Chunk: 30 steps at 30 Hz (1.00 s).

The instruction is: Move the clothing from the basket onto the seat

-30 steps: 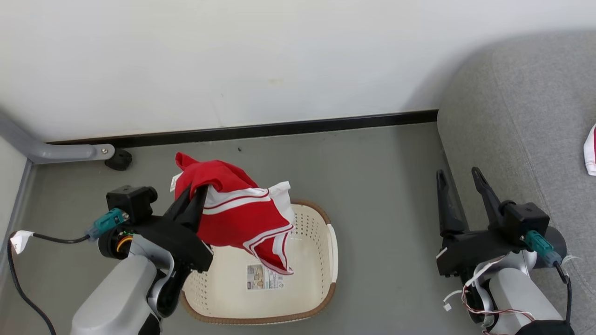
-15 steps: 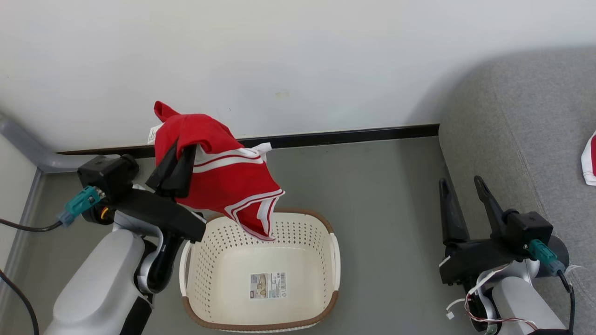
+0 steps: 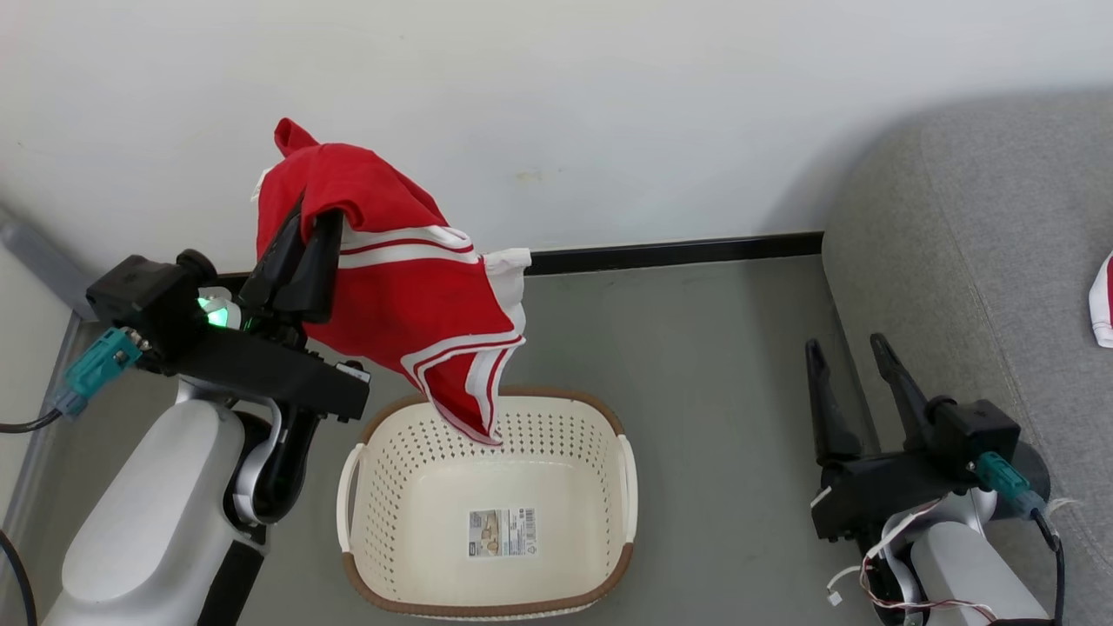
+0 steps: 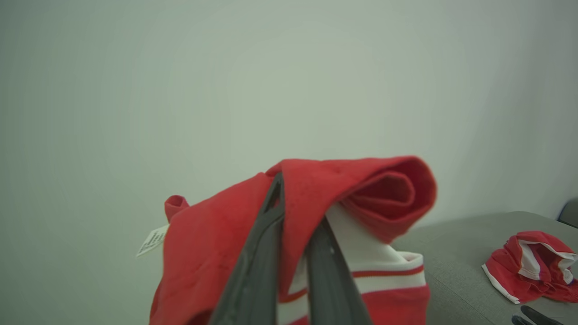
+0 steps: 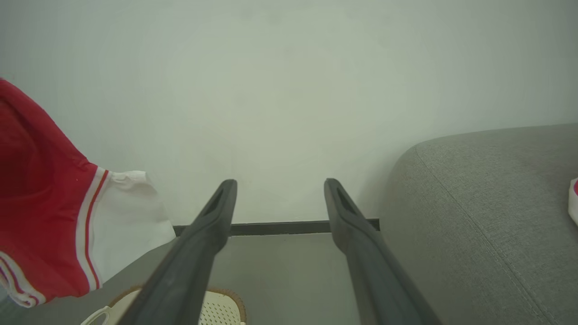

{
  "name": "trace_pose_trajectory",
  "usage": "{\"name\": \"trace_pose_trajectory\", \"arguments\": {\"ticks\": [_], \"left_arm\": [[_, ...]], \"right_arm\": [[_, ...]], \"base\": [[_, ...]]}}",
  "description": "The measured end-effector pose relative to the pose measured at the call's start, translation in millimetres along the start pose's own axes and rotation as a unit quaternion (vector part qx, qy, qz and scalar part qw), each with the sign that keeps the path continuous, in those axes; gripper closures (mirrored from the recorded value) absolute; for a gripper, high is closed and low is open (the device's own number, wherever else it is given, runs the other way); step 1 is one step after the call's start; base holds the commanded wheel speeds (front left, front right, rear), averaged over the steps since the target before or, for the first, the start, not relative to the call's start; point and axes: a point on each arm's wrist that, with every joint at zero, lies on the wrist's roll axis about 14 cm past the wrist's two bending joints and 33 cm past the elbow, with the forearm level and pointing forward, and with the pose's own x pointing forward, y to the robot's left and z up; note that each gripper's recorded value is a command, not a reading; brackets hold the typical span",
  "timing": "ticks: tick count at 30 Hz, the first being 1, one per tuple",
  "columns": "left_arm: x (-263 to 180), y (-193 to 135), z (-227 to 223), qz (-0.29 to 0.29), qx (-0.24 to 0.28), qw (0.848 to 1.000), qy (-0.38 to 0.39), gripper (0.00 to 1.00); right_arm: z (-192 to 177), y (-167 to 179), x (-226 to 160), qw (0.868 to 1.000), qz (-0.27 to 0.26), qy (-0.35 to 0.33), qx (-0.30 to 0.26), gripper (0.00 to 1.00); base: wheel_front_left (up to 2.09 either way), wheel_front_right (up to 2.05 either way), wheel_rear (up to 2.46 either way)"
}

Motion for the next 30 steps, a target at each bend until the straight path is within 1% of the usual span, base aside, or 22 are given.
{"name": "trace_pose_trajectory", "arguments": {"ticks": [2,3,5,8,11,15,19,24,30], "left_arm": [[0.4,-0.7,1.5,-0.001,0.000,1.000,-0.003,1.00],[1.1,-1.8,4.0,-0.003,0.000,1.000,-0.007,1.00],[1.2,-2.5,4.8,-0.004,0.000,1.000,-0.009,1.00],[0.1,-3.5,4.0,-0.005,-0.001,1.000,-0.010,1.00],[-0.7,-4.8,1.8,-0.006,0.000,1.000,-0.008,1.00],[0.2,-7.8,2.5,-0.010,0.005,1.000,-0.011,1.00],[0.6,-8.5,3.1,-0.010,0.004,1.000,-0.013,1.00],[0.7,-9.8,2.5,-0.011,0.004,1.000,-0.014,1.00],[1.1,-14.6,0.1,-0.016,0.002,1.000,-0.014,1.00]], "right_arm": [[-0.4,2.7,0.2,1.000,0.005,0.000,0.000,0.00],[1.6,9.6,1.5,1.000,0.019,-0.003,-0.002,0.00],[4.5,13.9,3.1,1.000,0.028,-0.007,-0.003,0.00],[21.6,30.1,11.0,0.998,0.058,-0.032,-0.005,0.00],[45.7,52.6,19.7,0.993,0.101,-0.066,-0.008,0.00],[71.5,85.8,23.3,0.982,0.161,-0.102,-0.012,0.00],[84.2,116.6,18.2,0.969,0.215,-0.122,-0.015,0.00],[88.4,152.4,8.3,0.952,0.276,-0.129,-0.017,0.00],[76.8,195.1,-5.4,0.930,0.349,-0.112,-0.025,0.00]], "base": [[0.00,0.00,0.00],[0.00,0.00,0.00],[0.00,0.00,0.00],[0.00,0.00,0.00],[0.00,0.00,0.00],[0.00,0.00,0.00],[0.00,0.00,0.00],[0.00,0.00,0.00],[0.00,0.00,0.00]]}}
